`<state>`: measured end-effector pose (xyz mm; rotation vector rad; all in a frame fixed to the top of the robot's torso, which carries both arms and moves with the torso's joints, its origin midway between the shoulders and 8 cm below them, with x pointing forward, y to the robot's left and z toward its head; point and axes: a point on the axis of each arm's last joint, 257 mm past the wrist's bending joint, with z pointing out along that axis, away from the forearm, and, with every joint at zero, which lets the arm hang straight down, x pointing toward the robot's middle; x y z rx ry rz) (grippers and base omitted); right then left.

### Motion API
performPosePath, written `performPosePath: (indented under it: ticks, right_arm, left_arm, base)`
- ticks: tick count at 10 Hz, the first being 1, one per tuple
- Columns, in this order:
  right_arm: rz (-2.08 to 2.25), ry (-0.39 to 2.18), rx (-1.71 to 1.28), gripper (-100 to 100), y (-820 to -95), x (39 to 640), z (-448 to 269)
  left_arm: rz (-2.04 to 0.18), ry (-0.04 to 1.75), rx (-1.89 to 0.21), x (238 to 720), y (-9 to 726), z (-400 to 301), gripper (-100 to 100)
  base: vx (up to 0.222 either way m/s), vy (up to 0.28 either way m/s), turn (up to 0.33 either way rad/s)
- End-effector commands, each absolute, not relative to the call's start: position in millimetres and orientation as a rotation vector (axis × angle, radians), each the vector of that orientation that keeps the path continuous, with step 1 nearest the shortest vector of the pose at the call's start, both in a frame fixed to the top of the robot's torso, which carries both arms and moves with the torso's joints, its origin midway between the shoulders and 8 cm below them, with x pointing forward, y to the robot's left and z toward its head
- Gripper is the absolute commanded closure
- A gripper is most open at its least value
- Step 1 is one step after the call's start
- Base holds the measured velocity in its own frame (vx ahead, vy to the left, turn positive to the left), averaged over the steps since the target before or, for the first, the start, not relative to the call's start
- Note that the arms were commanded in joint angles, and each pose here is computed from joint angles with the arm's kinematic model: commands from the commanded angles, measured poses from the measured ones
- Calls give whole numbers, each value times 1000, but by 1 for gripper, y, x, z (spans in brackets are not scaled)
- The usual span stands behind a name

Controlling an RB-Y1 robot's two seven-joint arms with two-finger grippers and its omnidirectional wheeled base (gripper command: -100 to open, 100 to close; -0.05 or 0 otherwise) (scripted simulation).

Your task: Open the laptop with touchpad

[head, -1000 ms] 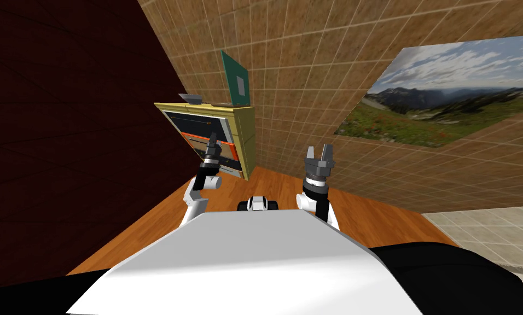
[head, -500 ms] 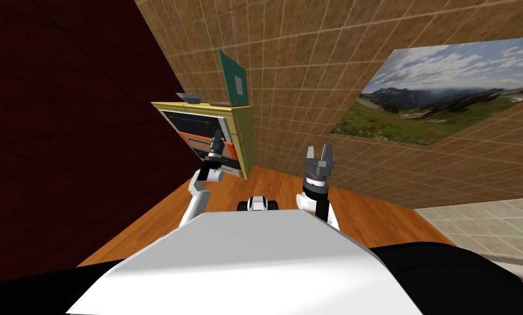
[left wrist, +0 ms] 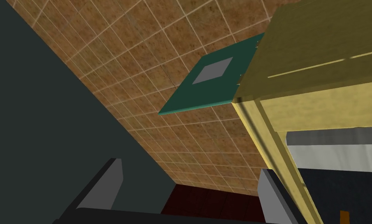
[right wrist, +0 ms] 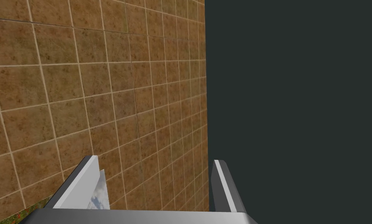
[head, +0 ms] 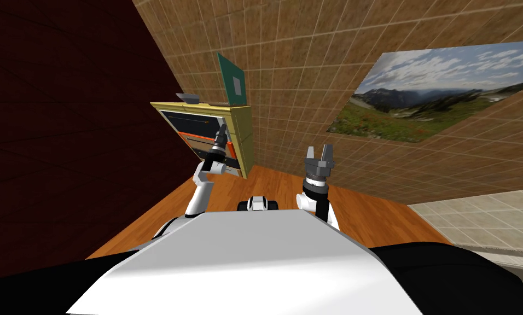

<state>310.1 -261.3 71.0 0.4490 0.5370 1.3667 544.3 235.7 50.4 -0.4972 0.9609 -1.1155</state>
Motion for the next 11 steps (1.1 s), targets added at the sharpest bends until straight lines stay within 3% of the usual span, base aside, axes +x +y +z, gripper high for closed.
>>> performPosePath:
  ticks: [1, 11]
  right_arm:
    - [1367, 537, 449, 0, -261, 310, 71]
    - [1367, 537, 449, 0, -261, 310, 71]
  left_arm:
    - [-1090, 1001, -505, 565, 232, 50, -100]
    - [-1057, 1041, -465, 620, 204, 107, -100]
  base:
    - [-46, -14, -41]
    - [-33, -14, -22]
